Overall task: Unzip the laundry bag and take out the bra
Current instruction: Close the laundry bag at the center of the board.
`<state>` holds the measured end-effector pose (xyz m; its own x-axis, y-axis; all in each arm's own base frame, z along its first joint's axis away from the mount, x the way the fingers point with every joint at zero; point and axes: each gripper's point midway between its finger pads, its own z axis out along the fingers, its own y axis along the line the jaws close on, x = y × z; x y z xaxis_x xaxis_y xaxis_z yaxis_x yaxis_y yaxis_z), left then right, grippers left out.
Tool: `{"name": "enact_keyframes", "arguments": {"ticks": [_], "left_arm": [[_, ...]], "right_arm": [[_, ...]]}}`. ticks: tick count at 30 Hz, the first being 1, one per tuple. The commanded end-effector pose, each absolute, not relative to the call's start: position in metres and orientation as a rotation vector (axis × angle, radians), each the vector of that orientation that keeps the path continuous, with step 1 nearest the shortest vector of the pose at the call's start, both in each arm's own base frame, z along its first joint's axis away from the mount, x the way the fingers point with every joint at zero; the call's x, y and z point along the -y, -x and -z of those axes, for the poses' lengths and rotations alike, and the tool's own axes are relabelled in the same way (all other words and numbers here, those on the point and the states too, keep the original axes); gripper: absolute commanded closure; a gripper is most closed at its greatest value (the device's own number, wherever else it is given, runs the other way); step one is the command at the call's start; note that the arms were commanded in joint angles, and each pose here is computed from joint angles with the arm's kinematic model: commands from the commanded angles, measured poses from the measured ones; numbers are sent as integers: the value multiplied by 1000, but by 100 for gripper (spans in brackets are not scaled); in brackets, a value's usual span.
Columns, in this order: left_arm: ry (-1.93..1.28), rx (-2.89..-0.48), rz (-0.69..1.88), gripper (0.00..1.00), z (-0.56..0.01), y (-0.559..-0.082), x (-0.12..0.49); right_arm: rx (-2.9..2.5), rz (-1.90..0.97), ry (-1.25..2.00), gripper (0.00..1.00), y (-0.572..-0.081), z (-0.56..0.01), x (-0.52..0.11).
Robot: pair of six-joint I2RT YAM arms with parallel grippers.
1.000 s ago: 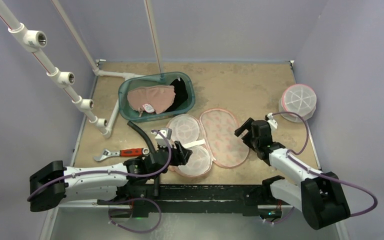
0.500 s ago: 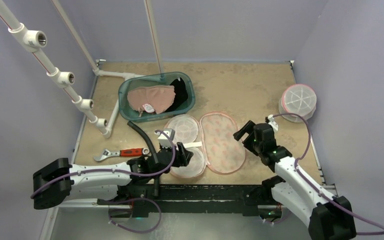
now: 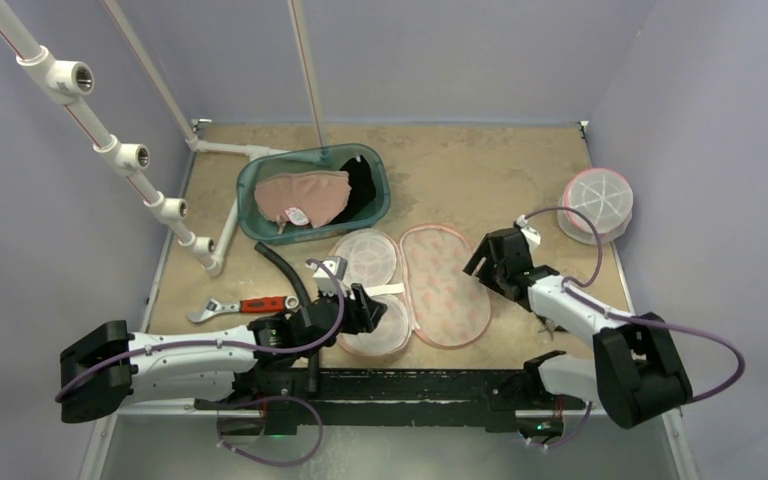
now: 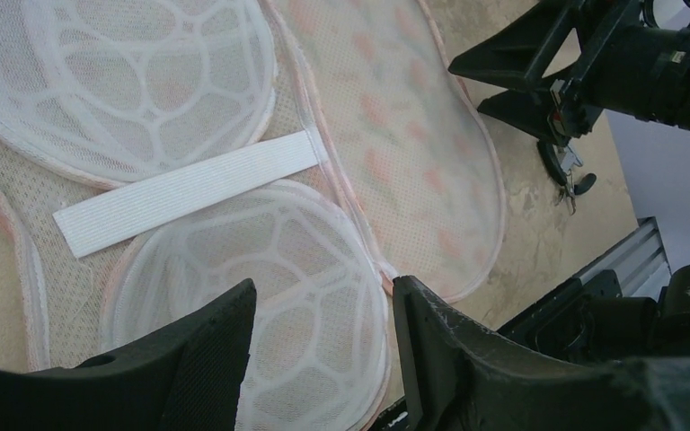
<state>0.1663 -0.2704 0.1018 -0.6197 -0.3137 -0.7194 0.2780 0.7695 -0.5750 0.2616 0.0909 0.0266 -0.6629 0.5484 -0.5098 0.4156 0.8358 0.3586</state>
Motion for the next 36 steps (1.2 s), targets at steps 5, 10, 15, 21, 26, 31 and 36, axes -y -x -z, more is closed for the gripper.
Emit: {"name": "enact_keyframes", "arguments": {"ticks": [5, 10, 15, 21, 26, 31, 36], "left_arm": [[39, -2042, 923, 45, -115, -165, 279], [41, -2032, 920, 45, -116, -165, 276], [36, -2034, 928, 45, -115, -165, 278], [33, -2031, 939, 45, -117, -164, 280], [21, -2027, 912, 45, -124, -167, 281], [-13, -2021, 880, 45, -136, -173, 290], [-62, -2013, 807, 45, -151, -181, 296]], "right_arm": [[-2574, -129, -631, 41, -243, 9, -90], [-2648, -26, -536, 50, -239, 18, -99], [-2680, 57, -482, 70, -239, 15, -97], [-2643, 17, -494, 100, -243, -1, -100], [-2515, -28, -413, 100, -253, -50, -94], [-2374, -239, -336, 100, -259, -109, -113], [-2283, -321, -267, 100, -258, -146, -117]]}}
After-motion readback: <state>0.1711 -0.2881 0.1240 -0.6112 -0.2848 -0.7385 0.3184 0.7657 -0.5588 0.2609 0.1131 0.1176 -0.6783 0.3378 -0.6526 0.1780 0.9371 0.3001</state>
